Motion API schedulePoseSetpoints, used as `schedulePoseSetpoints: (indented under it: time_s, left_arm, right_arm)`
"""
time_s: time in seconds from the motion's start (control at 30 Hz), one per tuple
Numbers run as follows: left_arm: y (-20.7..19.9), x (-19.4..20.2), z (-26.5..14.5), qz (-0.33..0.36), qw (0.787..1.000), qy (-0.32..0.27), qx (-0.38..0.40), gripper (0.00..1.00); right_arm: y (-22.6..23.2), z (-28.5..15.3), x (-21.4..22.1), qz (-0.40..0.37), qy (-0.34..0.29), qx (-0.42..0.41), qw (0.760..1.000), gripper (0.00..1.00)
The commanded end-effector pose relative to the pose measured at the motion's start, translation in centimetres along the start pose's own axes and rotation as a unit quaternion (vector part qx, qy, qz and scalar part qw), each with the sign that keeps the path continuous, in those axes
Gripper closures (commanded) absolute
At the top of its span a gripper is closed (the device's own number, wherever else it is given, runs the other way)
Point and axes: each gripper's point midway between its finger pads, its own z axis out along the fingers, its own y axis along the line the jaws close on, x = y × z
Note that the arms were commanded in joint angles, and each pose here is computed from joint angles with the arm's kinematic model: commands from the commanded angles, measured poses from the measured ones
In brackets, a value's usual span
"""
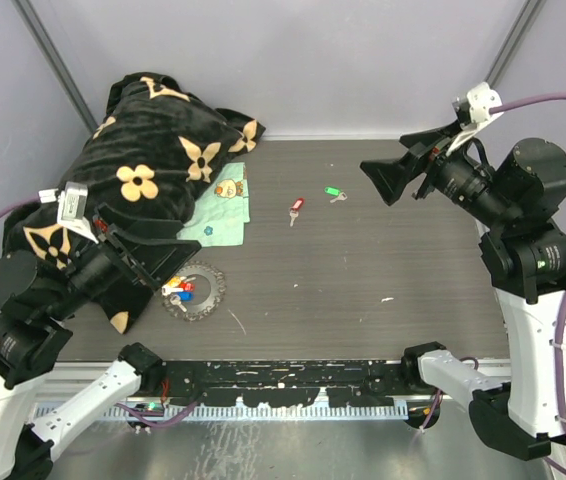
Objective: Remove the keys from the keyring
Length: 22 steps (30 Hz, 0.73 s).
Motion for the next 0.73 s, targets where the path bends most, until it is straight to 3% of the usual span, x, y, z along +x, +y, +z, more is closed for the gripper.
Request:
schedulePoseSetpoints:
  time_s: [0.0,0.2,0.7]
  left_arm:
    - [-1.0,-0.4,-0.3,0.017,0.999,-0.017,0.03,0.02]
    - [-0.7,0.1,-0.6,0.014,0.999,-0.022,0.032,0.02]
    - [0.3,0.6,-0.7,0.045,0.999,-0.004,0.011,0.02]
  right_arm:
    - [1.9,0.0,0.7,-0.045,0.005,-0.079,0.996,0.0]
    - [1.1,0.6,0.5,0.032,0.0,-0.046,0.998,0.0]
    - [0.6,0.8,1.1,0.011,0.013,-0.049,0.999,0.0]
